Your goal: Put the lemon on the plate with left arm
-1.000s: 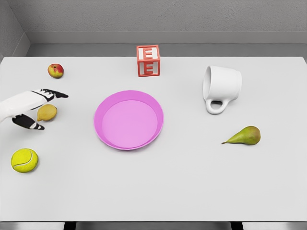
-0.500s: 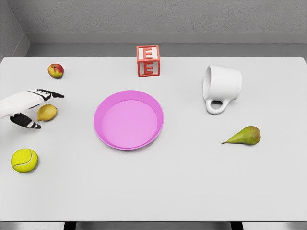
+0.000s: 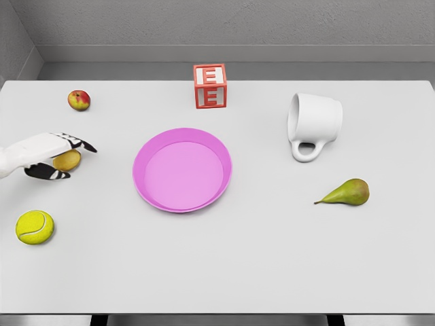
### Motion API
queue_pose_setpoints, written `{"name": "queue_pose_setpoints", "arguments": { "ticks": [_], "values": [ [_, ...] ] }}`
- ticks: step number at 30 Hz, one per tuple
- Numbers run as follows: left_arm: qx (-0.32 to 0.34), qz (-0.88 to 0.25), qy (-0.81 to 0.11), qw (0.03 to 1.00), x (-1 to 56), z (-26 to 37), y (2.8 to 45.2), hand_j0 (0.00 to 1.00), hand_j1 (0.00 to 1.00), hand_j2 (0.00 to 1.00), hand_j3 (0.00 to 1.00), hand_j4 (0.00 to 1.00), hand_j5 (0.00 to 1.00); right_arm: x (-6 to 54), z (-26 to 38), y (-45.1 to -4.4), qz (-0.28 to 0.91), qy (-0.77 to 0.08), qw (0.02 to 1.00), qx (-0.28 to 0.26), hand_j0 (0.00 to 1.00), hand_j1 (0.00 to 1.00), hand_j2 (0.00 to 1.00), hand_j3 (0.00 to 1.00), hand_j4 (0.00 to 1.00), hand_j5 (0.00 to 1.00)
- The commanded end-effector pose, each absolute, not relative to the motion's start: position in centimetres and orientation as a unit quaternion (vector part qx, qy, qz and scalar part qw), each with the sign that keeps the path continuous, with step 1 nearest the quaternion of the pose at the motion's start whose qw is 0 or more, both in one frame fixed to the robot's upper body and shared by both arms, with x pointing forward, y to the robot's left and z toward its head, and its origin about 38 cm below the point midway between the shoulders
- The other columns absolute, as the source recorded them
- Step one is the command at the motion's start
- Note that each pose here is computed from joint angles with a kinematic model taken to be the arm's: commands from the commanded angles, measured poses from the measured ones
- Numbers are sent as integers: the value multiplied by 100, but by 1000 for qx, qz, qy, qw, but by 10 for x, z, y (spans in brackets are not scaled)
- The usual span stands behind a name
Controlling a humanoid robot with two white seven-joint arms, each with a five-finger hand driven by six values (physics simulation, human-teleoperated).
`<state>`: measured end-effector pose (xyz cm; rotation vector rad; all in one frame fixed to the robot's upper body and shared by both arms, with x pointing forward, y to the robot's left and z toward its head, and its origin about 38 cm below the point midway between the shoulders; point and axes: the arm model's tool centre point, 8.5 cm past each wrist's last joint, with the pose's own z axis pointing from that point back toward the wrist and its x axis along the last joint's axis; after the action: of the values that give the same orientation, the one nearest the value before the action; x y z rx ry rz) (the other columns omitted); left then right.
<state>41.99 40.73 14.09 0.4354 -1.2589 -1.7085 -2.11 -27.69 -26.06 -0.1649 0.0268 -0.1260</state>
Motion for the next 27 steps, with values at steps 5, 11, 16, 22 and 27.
{"name": "queue_pose_setpoints", "arguments": {
  "ticks": [5,11,16,22,27],
  "values": [
    [172,-696,-515,470,420,138,404,70,70,70,70,70,70,-21,-261,-277,-63,13,995,-82,100,100,100,100,100,100],
    [172,-695,-516,470,420,138,404,62,62,62,62,62,62,-21,-261,-277,-63,13,995,-82,100,100,100,100,100,100],
    [171,-696,-516,470,419,138,404,60,60,60,60,60,60,-21,-261,-277,-63,13,995,-82,100,100,100,100,100,100],
    [173,-696,-514,470,420,138,405,90,90,90,90,90,90,-21,-261,-277,-63,13,995,-82,100,100,100,100,100,100],
    [175,-695,-512,473,420,138,408,90,90,90,90,90,90,-21,-261,-277,-63,13,995,-82,100,100,100,100,100,100]
  ]
}}
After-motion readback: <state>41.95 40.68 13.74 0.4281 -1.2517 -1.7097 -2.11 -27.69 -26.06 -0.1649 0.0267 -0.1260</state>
